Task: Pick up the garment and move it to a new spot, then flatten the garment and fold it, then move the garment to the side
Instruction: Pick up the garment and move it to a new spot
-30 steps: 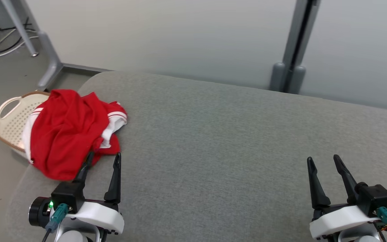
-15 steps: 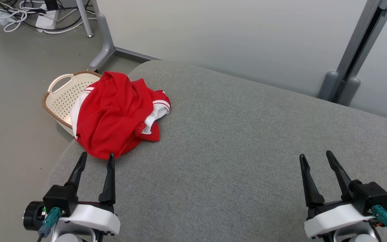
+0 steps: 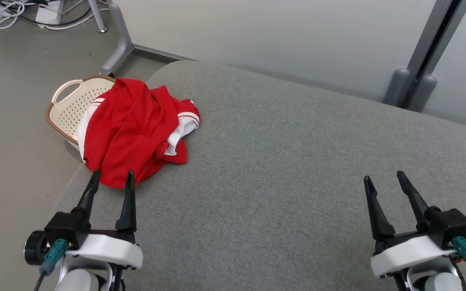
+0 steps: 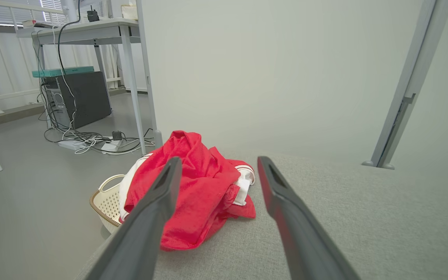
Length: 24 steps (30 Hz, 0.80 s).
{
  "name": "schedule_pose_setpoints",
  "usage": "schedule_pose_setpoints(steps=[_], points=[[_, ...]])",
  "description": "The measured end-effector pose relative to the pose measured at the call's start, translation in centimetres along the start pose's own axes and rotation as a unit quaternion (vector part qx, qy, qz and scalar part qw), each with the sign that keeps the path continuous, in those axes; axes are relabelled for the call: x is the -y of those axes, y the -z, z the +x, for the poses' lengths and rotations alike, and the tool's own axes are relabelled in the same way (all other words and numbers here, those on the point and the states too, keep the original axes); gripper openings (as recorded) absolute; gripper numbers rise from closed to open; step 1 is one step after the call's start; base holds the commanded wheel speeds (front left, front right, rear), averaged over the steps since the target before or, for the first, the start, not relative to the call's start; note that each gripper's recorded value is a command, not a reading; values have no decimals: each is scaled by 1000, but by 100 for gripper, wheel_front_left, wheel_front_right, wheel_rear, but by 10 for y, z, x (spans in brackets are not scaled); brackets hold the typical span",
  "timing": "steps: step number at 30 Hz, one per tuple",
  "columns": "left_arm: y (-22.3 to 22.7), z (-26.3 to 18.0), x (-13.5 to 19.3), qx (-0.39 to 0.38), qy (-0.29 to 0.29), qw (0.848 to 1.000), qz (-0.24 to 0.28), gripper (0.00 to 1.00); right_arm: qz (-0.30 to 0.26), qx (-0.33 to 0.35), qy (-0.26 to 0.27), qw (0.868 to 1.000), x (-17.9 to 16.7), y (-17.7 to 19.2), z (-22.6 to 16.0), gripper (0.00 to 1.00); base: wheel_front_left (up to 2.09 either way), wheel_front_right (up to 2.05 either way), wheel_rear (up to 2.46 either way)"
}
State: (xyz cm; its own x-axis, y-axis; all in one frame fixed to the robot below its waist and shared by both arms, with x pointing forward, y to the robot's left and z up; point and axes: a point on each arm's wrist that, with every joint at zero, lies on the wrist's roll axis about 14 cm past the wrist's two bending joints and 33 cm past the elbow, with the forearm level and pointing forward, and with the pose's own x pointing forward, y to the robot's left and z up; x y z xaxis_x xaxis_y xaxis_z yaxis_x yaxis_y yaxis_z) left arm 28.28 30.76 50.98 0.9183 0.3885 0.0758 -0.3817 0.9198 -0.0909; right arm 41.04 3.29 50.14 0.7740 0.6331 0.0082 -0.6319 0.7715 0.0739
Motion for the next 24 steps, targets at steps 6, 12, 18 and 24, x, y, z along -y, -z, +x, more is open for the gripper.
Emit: schedule_pose_setpoints(steps=[6,12,18,24], points=[[21,38,7,-36,-2,999,-16,100,-12,-10,-2,1000,21,5,18,100,0,0,0],[65,79,12,-107,-5,994,-11,100,-17,-27,6,999,48,22,31,100,0,0,0],[129,103,4,-209,-23,978,2,100,0,-64,31,998,78,60,30,100,0,0,0],[155,120,9,-242,-25,970,4,100,6,-82,58,995,100,78,21,100,0,0,0]])
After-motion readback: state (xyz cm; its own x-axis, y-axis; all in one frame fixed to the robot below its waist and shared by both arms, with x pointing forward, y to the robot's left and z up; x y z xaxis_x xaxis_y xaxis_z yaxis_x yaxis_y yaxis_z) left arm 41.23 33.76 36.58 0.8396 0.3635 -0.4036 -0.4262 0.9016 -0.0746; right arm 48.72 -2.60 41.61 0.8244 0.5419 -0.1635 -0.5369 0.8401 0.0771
